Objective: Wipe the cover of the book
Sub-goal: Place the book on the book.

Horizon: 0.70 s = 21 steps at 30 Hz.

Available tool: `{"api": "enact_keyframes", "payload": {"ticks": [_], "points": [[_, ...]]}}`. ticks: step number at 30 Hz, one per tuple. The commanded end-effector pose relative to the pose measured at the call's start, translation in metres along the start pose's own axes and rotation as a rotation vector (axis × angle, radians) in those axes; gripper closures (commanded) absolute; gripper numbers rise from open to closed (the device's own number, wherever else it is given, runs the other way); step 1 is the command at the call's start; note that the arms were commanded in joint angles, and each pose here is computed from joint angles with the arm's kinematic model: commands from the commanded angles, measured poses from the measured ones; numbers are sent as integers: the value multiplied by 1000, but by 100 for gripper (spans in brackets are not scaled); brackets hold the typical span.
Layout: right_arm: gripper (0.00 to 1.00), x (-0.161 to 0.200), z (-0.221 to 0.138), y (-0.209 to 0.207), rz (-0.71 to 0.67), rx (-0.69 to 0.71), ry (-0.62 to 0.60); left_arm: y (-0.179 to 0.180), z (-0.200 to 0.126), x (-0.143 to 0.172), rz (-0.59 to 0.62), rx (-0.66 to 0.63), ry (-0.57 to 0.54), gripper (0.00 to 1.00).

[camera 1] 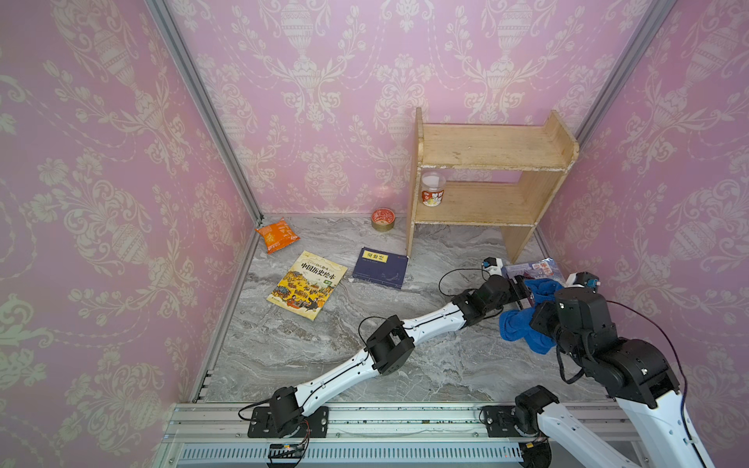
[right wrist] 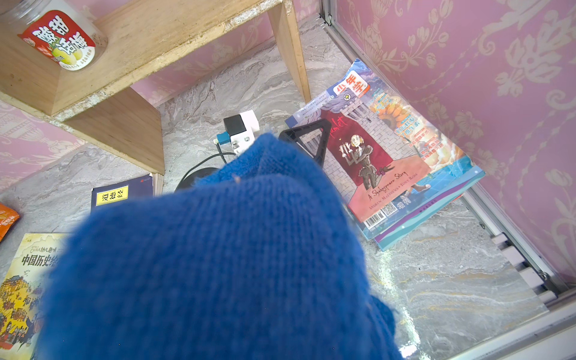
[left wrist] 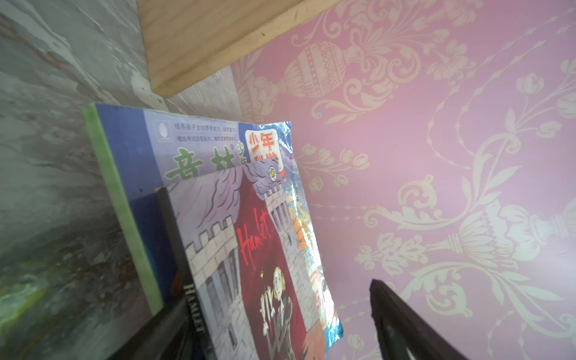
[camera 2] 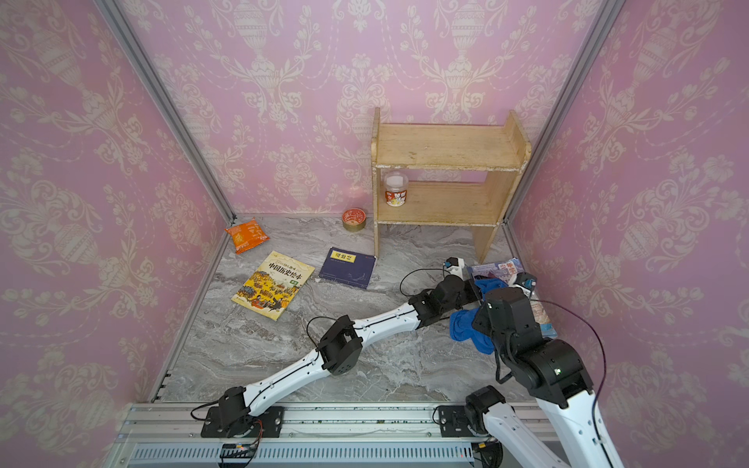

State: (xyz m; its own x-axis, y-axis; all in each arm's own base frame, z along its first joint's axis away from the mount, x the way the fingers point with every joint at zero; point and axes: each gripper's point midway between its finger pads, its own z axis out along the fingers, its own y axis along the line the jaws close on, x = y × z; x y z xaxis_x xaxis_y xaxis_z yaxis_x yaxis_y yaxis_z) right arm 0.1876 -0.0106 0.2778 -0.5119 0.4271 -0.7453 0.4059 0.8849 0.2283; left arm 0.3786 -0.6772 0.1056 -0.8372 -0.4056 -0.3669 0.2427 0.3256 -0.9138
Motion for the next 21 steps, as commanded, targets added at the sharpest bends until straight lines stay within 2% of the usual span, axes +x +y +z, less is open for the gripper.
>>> {"api": "enact_keyframes", "payload": {"ticks": [1,9,21], "points": [[100,-2,-3,-1,-2,-13,-17,-33,-9,-16,5,30,43,1],[100,-1,-4,1,-2,-22,-9,-83,-21,-11,78,169,123,1],[100,1,-7,-4,-12,-15,-10,-60,-44,4,262,-43,259,1]]}}
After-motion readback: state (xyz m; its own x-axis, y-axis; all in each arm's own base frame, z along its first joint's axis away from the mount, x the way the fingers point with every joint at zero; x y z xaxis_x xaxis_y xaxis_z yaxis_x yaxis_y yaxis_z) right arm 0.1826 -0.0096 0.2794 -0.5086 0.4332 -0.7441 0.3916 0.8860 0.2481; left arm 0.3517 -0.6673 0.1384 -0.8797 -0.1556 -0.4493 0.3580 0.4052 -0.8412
